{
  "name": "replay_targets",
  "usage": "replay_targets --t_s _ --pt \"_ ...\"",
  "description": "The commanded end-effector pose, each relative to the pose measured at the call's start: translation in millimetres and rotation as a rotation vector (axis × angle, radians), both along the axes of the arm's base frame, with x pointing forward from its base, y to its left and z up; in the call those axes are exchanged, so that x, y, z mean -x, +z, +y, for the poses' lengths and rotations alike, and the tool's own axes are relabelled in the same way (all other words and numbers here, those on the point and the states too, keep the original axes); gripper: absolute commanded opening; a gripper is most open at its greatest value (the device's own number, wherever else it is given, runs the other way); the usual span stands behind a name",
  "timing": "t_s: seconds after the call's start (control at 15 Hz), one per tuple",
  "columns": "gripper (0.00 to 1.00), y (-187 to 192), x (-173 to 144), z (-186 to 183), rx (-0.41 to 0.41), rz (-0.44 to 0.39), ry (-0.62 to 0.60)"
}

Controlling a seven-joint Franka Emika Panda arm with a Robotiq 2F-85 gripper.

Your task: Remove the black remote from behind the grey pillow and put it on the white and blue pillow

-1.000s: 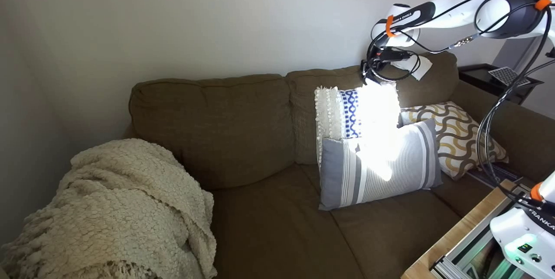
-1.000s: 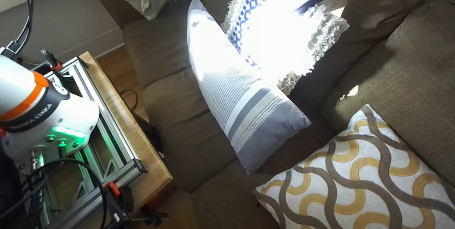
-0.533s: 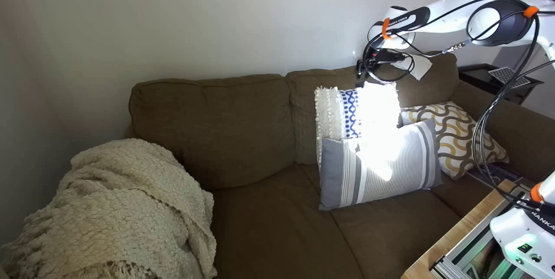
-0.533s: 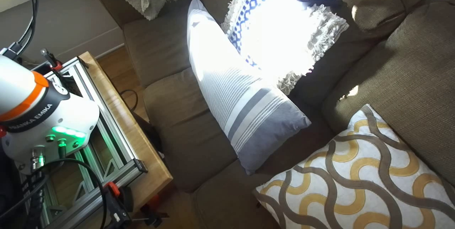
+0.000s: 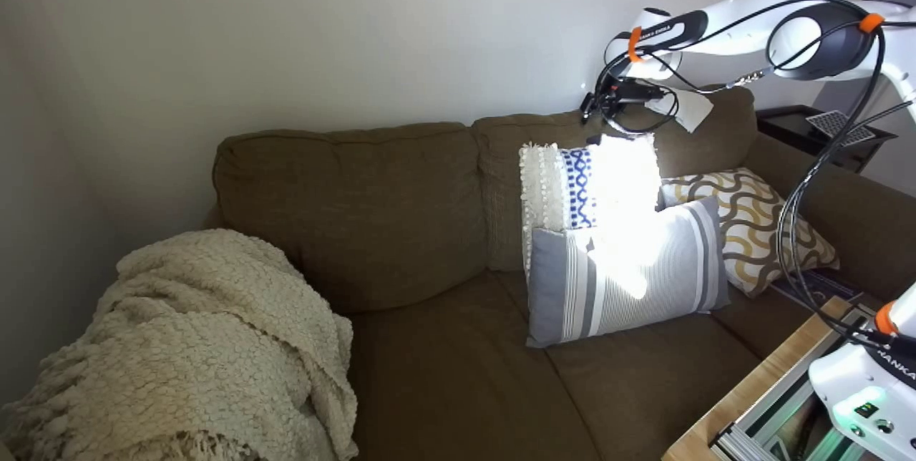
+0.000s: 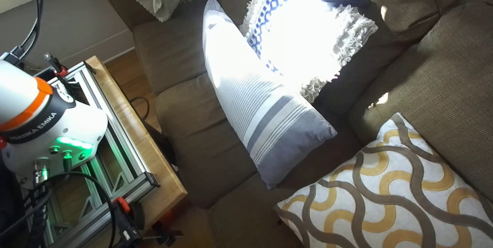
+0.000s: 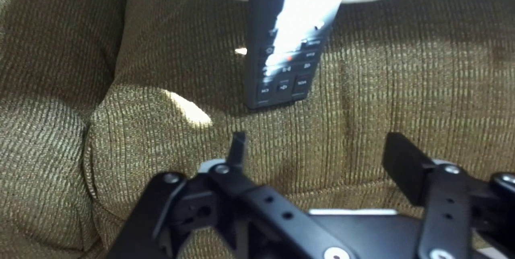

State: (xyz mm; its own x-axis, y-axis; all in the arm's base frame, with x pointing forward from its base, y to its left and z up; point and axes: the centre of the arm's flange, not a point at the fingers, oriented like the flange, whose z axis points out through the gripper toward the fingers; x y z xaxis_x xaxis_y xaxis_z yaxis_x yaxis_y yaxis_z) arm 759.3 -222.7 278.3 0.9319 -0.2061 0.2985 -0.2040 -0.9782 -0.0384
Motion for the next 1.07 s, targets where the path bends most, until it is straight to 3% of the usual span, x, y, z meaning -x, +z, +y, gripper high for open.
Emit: replay_targets --t_s 0.0,0.47,0.73,0.8,1.0 --pt "1.00 35.9 22.6 -0.8 -0.028 0.045 -0.026" --pt "1.00 120.9 71.7 -7.0 0.008 0.161 -0.098" --pt "1.00 150.9 96.9 -19.0 0.036 0.220 -0.147" --pt "1.00 146.5 69.1 -25.0 0.022 0.176 -0.117" --pt "1.00 156.7 80.3 -27.1 0.031 0.191 -0.131"
